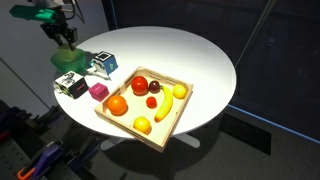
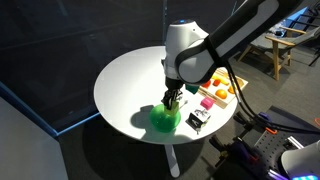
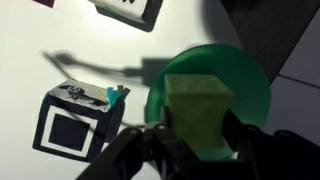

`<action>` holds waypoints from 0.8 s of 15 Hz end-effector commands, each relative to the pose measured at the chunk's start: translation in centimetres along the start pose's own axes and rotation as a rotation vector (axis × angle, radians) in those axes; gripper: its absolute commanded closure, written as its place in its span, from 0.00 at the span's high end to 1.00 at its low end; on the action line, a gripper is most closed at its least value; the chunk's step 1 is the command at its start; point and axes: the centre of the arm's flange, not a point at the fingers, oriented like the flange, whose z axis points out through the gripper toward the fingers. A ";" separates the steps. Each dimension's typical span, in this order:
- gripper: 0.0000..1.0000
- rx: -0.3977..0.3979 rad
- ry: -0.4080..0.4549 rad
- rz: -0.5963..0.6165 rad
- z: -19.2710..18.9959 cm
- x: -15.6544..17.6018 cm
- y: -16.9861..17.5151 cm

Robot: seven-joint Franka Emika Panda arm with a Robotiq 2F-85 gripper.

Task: Put the yellow block into the bowl

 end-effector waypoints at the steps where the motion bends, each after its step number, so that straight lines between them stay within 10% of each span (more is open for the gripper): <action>1: 0.38 0.004 0.008 -0.021 0.3 0.7 -0.2; 2: 0.77 0.005 0.007 -0.021 0.4 0.7 -0.2; 7: 0.99 0.008 -0.002 -0.017 1.0 0.6 0.0; 12: 1.00 0.010 -0.011 0.023 0.8 0.2 1.1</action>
